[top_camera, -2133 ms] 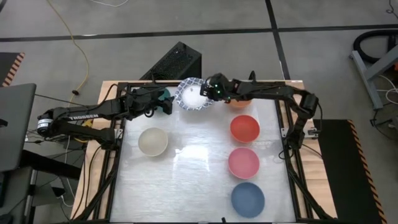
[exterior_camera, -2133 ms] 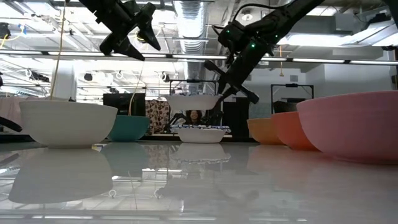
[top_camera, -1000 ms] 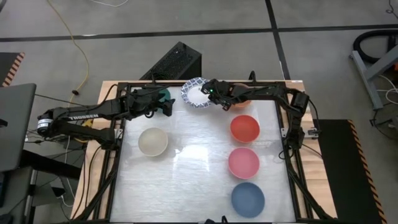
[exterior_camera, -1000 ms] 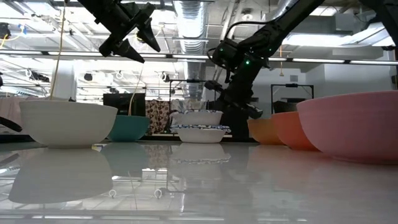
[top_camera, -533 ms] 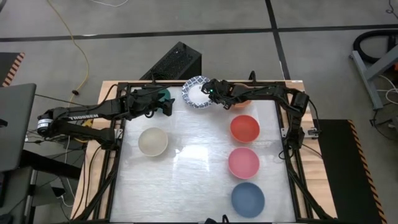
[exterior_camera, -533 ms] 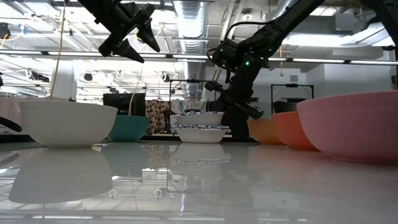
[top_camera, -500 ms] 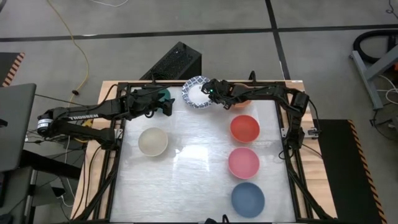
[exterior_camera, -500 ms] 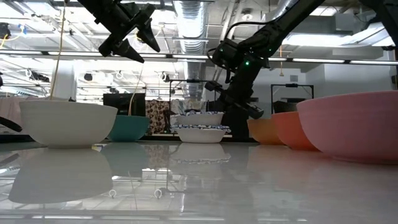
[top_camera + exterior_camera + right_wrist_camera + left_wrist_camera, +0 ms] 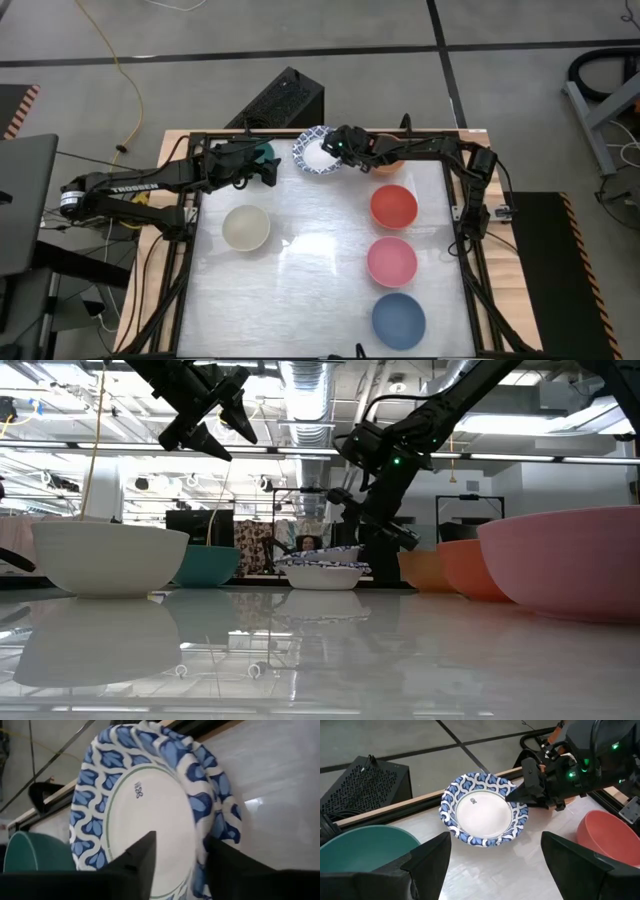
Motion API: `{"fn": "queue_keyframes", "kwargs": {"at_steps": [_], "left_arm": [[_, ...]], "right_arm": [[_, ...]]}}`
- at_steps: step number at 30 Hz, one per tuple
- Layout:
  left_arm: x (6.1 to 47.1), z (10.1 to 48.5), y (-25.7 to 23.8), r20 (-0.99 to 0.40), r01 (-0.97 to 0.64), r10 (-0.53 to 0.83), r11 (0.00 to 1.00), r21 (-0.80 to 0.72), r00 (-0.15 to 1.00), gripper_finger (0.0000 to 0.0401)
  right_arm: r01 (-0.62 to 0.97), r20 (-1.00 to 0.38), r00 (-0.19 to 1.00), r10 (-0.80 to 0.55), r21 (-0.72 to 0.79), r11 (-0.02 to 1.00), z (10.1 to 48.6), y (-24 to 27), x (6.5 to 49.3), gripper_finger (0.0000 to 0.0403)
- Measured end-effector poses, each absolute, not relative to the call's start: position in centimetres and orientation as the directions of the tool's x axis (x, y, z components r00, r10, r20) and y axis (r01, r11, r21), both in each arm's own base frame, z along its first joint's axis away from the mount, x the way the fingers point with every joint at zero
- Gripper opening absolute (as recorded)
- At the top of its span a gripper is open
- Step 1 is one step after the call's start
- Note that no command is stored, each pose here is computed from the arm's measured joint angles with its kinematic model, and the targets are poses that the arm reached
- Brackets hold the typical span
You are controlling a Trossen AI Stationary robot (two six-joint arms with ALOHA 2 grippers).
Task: Nest bowls inside each other by size order
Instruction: Stack the bottom white and blue plate on top of the top white and blue plate, then stack the brown bowl on top of the white and blue plate
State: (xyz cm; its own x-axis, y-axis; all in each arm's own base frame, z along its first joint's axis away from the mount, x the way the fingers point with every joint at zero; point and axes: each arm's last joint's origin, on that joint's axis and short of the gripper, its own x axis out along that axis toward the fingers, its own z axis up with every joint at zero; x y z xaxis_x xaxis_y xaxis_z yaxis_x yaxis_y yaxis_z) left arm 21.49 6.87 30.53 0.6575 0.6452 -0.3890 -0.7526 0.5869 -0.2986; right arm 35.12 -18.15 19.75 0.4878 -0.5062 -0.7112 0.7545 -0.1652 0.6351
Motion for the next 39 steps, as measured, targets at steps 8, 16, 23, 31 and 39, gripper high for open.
{"fn": "queue_keyframes", "kwargs": {"at_steps": [8, 16, 23, 31, 39], "left_arm": [[21.5, 30.5, 6.8, -0.398, -0.747, 0.634, 0.593, -0.301, 0.663, 0.0297], [21.5, 30.4, 6.8, -0.402, -0.748, 0.633, 0.593, -0.298, 0.662, 0.0297], [21.5, 30.4, 6.8, -0.402, -0.749, 0.634, 0.592, -0.297, 0.661, 0.0297], [21.5, 30.4, 6.8, -0.409, -0.727, 0.605, 0.613, -0.308, 0.683, 0.0297], [21.8, 30.3, 6.3, -0.436, -0.608, 0.446, 0.701, -0.373, 0.782, 0.0297]], "right_arm": [[0.771, -0.697, 0.530, -0.483, 0.633, -0.067, 20.1, -18.1, 35.3, 0.0255], [0.782, -0.703, 0.552, -0.448, 0.624, -0.015, 21.1, -17.7, 34.8, 0.0258], [0.815, -0.727, 0.526, -0.441, 0.579, 0.019, 22.3, -17.5, 33.7, 0.0259], [0.854, -0.751, 0.504, -0.426, 0.505, 0.120, 23.6, -16.8, 32.5, 0.0259], [0.853, -0.698, 0.522, -0.491, 0.429, 0.297, 29.6, -15.4, 28.3, 0.0258]]}}
